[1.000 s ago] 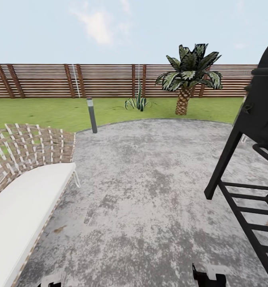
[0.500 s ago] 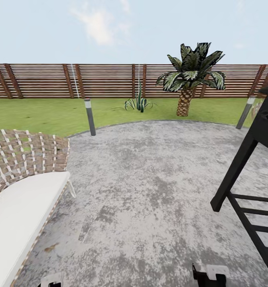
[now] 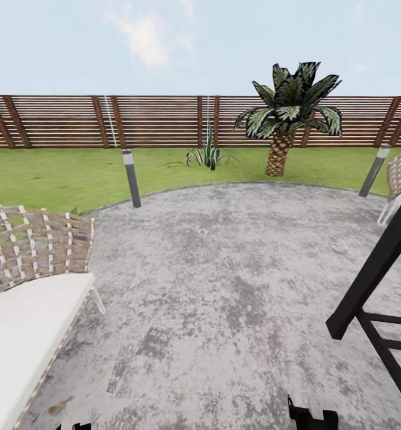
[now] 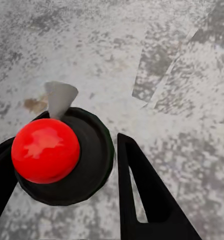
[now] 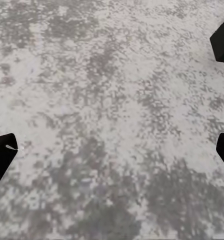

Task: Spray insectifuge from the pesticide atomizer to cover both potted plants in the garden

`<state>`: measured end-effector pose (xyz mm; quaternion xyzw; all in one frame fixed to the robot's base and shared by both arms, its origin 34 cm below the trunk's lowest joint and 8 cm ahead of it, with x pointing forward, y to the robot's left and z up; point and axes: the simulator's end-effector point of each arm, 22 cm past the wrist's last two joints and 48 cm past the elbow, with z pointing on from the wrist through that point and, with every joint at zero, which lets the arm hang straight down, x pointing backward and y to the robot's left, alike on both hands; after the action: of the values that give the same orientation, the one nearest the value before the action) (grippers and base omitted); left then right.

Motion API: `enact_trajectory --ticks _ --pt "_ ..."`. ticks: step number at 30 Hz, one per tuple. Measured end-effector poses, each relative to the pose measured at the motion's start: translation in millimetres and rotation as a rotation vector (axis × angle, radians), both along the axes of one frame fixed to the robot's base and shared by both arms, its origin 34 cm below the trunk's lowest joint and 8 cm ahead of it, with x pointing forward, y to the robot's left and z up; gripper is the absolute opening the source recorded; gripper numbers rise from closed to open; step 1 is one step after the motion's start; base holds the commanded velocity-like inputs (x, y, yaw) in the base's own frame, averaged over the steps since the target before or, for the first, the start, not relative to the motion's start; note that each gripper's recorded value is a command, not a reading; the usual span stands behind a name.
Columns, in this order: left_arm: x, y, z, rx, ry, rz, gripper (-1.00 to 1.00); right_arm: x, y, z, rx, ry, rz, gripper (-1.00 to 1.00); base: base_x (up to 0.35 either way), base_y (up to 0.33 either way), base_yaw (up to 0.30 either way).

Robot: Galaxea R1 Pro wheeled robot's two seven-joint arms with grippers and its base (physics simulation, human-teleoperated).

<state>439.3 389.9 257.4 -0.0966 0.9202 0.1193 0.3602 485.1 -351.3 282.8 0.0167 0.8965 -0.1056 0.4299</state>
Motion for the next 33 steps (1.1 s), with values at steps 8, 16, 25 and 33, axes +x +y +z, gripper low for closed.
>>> enact_trajectory --ticks 8,16,25,33 --pt "-0.1 0.0 -0.1 0.0 0.0 0.0 -1.0 0.0 0.0 0.0 0.0 0.0 0.0 1.0 0.339 0.0 0.0" --pt "-0.1 0.0 0.0 0.0 0.0 0.0 -1.0 0.0 0.0 0.0 0.0 0.0 0.0 1.0 0.339 0.0 0.0" --pt "0.0 0.0 0.0 0.0 0.0 0.0 -1.0 0.0 0.3 0.0 0.001 0.0 0.001 1.0 0.339 0.0 0.0" --pt "0.0 0.0 0.0 0.0 0.0 0.0 -1.0 0.0 2.5 -0.4 0.003 0.001 0.002 1.0 0.339 0.0 0.0"
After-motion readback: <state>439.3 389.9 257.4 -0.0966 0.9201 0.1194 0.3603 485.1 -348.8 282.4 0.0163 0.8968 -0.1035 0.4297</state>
